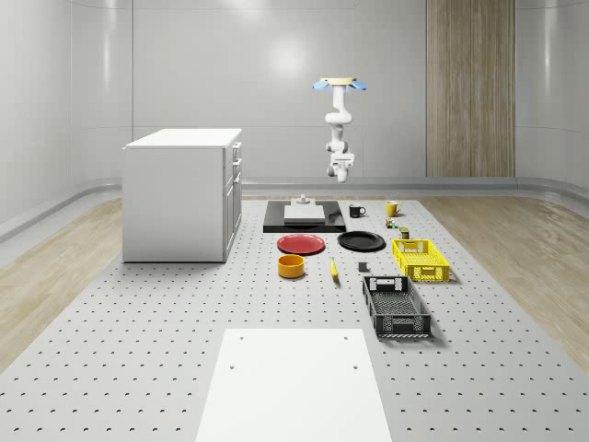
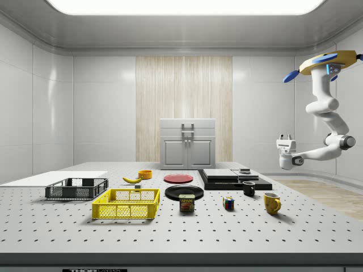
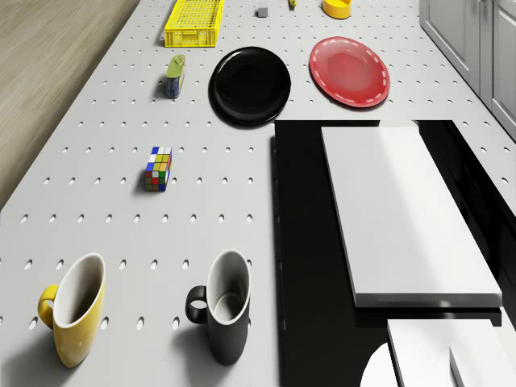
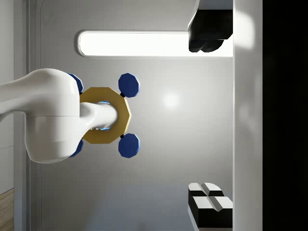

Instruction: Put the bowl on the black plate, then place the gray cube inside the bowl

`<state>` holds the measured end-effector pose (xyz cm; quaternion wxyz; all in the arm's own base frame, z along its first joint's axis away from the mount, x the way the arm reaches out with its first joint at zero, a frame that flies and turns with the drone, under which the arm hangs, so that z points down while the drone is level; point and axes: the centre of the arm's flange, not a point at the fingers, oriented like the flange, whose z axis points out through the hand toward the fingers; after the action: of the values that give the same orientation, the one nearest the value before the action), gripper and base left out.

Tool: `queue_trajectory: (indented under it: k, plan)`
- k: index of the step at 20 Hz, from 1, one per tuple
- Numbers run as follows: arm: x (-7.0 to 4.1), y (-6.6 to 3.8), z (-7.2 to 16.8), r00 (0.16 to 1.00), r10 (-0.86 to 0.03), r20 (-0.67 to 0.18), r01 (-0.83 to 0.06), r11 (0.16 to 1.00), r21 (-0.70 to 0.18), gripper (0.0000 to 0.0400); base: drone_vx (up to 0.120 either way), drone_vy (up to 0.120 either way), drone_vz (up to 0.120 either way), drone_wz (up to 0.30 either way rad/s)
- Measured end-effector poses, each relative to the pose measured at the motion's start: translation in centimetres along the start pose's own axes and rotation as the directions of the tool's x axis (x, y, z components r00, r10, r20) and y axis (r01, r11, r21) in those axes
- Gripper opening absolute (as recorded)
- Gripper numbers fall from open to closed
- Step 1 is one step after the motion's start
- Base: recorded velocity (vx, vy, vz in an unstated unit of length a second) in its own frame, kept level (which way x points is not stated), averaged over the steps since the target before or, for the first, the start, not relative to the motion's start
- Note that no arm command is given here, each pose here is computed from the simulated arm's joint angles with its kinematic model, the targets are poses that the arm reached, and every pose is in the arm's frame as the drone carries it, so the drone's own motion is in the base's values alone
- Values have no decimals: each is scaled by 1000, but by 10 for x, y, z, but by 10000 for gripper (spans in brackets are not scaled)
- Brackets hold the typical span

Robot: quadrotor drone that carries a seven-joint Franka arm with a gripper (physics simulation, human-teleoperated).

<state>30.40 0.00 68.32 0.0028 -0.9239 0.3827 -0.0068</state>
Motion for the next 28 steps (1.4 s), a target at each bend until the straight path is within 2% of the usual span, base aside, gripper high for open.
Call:
queue_trajectory:
  k: [28]
  plan:
    - [-1,0,-8,1000,0,-19,0,1000,11,400,120,-120,0,0]
